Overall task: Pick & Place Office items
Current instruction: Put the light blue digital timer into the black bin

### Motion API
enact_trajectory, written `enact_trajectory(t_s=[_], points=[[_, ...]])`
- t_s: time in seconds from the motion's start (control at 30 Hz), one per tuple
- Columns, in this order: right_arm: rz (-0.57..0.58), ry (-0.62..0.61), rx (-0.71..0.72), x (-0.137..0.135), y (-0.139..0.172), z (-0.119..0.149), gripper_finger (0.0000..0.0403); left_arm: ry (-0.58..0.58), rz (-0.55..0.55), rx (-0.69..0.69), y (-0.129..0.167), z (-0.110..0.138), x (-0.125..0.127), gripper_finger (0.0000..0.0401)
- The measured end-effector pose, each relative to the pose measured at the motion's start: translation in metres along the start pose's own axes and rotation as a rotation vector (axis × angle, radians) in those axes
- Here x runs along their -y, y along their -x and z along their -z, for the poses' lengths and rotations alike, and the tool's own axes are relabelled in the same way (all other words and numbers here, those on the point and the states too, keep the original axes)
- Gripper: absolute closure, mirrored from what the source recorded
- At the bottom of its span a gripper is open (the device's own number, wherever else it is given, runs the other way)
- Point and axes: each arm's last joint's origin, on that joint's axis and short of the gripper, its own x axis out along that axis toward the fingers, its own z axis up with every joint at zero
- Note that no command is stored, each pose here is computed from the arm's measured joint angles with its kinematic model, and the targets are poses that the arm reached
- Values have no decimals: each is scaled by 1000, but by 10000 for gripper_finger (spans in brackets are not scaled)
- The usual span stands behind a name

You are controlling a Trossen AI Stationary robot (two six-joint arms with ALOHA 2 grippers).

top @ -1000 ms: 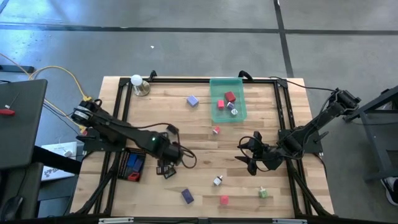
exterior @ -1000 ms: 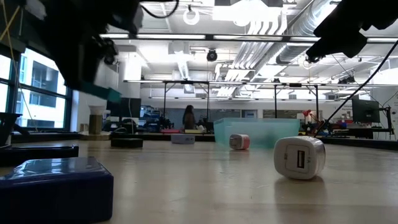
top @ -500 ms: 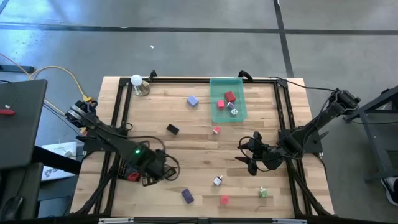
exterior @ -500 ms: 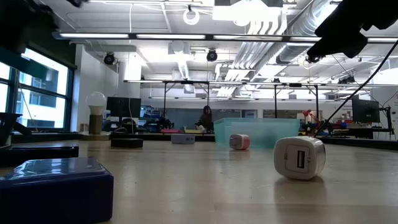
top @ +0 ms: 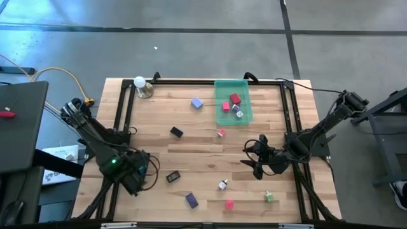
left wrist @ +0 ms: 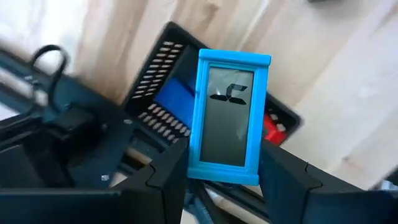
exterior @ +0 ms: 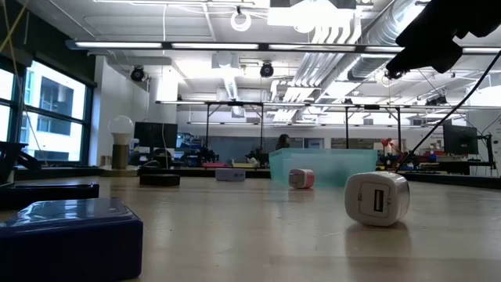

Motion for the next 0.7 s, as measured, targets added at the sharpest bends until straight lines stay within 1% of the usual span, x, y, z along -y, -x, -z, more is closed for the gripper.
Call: enact_trajectory(t_s=[0.17, 0.3, 0.43, 0.57, 0.63, 0.7], points=[[0, 0, 0, 0, 0, 0, 180, 19, -76, -11, -2, 3, -7, 244], [6, 5, -5, -1, -2, 2, 180, 21, -87, -16, -10, 5, -13, 244], [29, 29, -29, -2, -10, 7, 180, 19, -22, -1, -18, 7, -17, 244], [71, 49, -28, -5, -21, 14, 180, 31, 12, 14, -25, 9, -25, 244], [69, 49, -13, -7, -26, 14, 180, 58, 21, 9, -32, 11, -30, 244], [43, 70, -4, -10, -29, 13, 180, 76, 50, 13, -37, 11, -32, 244]])
